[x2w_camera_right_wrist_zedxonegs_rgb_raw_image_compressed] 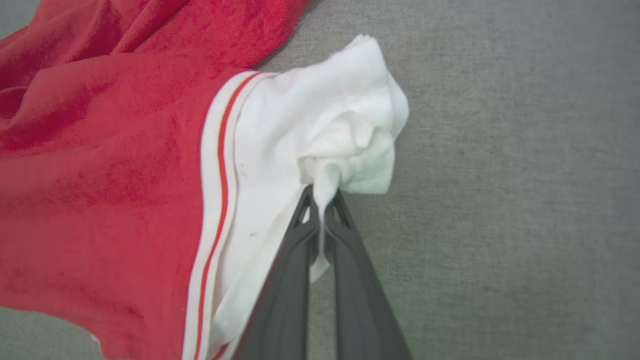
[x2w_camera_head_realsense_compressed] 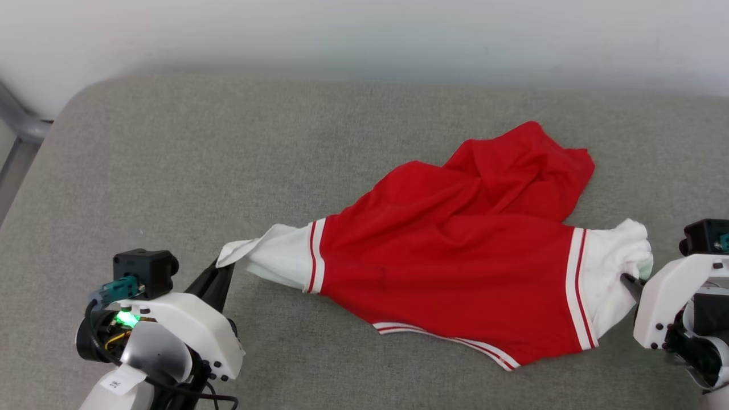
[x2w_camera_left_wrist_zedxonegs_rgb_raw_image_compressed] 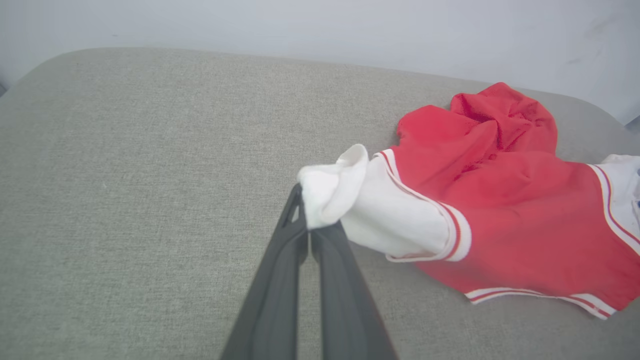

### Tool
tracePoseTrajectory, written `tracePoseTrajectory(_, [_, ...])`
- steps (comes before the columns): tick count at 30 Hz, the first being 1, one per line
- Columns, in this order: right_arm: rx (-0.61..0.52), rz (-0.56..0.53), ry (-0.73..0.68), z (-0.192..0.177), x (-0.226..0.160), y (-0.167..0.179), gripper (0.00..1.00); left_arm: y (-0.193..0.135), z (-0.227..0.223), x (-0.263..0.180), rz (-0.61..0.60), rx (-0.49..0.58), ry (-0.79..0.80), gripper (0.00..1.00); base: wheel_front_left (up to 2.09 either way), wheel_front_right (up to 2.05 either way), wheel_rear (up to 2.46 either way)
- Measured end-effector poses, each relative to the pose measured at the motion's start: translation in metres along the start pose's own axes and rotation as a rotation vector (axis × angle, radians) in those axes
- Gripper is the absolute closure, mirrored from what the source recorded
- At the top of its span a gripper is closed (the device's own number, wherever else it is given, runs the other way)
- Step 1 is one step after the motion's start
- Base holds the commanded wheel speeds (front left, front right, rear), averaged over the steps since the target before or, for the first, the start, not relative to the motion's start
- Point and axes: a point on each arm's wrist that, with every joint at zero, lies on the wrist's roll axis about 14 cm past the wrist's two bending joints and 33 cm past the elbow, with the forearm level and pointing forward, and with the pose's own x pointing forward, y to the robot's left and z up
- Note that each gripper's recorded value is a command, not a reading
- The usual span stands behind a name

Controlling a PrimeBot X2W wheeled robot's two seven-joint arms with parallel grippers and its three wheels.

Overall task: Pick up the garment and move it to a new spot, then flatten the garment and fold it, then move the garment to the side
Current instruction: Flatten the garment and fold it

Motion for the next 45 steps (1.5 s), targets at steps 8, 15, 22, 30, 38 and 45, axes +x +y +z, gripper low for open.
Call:
tracePoseTrajectory(8, [-0.116,-0.022,-0.337,0.066,-0.062,0.008,1.0,-0.01,0.058,-0.015,-0.011,0.036,-0.219,1.0,0.0,0.0,0.0])
tracePoseTrajectory(15, [-0.223,-0.047,-0.622,0.134,-0.1,0.027,1.0,-0.028,0.117,-0.008,-0.074,0.076,-0.401,1.0,0.0,0.0,0.0])
tracePoseTrajectory(22, [-0.321,-0.053,-0.785,0.196,-0.107,0.048,1.0,-0.05,0.188,0.018,-0.156,0.128,-0.573,1.0,0.0,0.0,0.0])
tracePoseTrajectory(30, [-0.42,-0.085,-0.851,0.262,-0.081,0.052,1.0,-0.049,0.242,0.081,-0.18,0.136,-0.635,1.0,0.0,0.0,0.0])
tracePoseTrajectory(38, [-0.49,-0.13,-0.922,0.326,-0.05,0.051,1.0,-0.037,0.275,0.149,-0.15,0.18,-0.643,1.0,0.0,0.0,0.0])
tracePoseTrajectory(45, [-0.51,-0.157,-0.998,0.375,-0.041,0.053,1.0,-0.032,0.303,0.189,-0.125,0.192,-0.697,1.0,0.0,0.0,0.0])
